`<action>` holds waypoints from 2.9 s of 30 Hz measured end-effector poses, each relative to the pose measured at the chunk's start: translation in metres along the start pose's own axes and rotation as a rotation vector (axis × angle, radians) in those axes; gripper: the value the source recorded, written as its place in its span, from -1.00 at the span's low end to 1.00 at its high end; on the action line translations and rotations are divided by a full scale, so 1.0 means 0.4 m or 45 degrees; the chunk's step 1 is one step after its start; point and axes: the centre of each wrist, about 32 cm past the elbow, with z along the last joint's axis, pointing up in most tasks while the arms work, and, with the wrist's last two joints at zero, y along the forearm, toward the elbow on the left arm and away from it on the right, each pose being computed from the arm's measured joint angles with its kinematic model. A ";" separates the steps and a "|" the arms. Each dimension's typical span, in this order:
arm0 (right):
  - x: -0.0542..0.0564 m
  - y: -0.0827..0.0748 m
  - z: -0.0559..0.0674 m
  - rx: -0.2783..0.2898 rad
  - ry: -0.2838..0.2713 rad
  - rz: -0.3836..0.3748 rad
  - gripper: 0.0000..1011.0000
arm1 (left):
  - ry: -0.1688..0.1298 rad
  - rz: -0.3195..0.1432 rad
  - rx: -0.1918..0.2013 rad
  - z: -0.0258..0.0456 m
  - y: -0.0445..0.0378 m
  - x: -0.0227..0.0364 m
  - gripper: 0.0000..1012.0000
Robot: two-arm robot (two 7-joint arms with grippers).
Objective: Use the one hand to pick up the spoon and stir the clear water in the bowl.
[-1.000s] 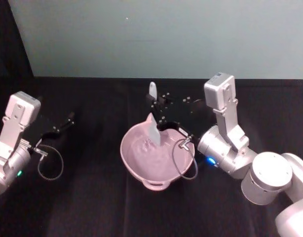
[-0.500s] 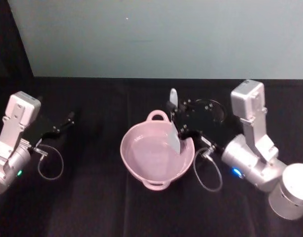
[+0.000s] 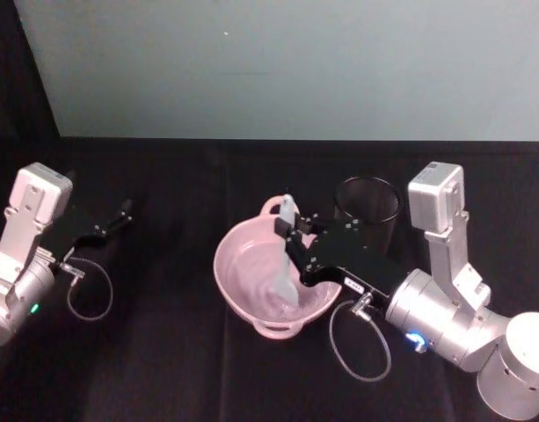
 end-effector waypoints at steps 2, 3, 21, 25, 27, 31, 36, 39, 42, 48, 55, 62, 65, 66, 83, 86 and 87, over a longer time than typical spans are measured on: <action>-0.005 0.006 0.004 -0.003 0.014 0.018 -0.76 | 0.000 0.000 0.000 0.000 0.000 0.000 1.00; -0.006 0.008 0.005 -0.004 0.016 0.023 -0.76 | 0.000 0.000 0.000 0.000 0.000 0.000 1.00; 0.033 0.052 0.036 0.042 0.127 -0.055 -0.76 | 0.000 0.000 0.000 0.000 0.000 0.000 1.00; 0.042 0.047 0.043 0.054 0.150 -0.082 -0.76 | 0.000 0.000 0.000 0.000 0.000 0.000 1.00; 0.044 0.043 0.047 0.060 0.161 -0.102 -0.76 | 0.000 0.000 0.000 0.000 0.000 0.000 1.00; 0.045 0.036 0.054 0.073 0.190 -0.136 -0.76 | 0.000 0.000 0.000 0.000 0.000 0.000 1.00; 0.053 0.022 0.077 0.100 0.240 -0.191 -0.76 | 0.000 0.000 0.000 0.000 0.000 0.000 1.00; 0.058 0.015 0.092 0.116 0.264 -0.220 -0.76 | 0.000 0.000 0.000 0.000 0.000 0.000 1.00; 0.068 0.005 0.118 0.136 0.304 -0.268 -0.76 | 0.000 0.000 0.000 0.000 0.000 0.000 1.00; 0.088 -0.018 0.172 0.177 0.394 -0.356 -0.76 | 0.000 0.000 0.000 0.000 0.000 0.000 1.00; 0.109 -0.040 0.210 0.224 0.480 -0.494 -0.76 | 0.000 0.000 0.000 0.000 0.000 0.000 1.00; 0.137 -0.038 0.205 0.245 0.560 -0.648 -0.76 | 0.000 0.000 0.000 0.000 0.000 0.000 1.00; 0.148 -0.035 0.198 0.249 0.572 -0.681 -0.76 | 0.000 0.000 0.000 0.000 0.000 0.000 1.00; 0.155 -0.032 0.192 0.251 0.581 -0.700 -0.76 | 0.000 0.000 0.000 0.000 0.000 0.000 1.00; 0.201 0.017 0.111 0.202 0.683 -0.775 -0.76 | 0.000 0.000 0.000 0.000 0.000 0.000 1.00; 0.201 0.024 0.093 0.181 0.698 -0.781 -0.76 | 0.000 0.000 0.000 0.000 0.000 0.000 1.00; 0.200 0.026 0.089 0.177 0.701 -0.783 -0.76 | 0.000 0.000 0.000 0.000 0.000 0.000 1.00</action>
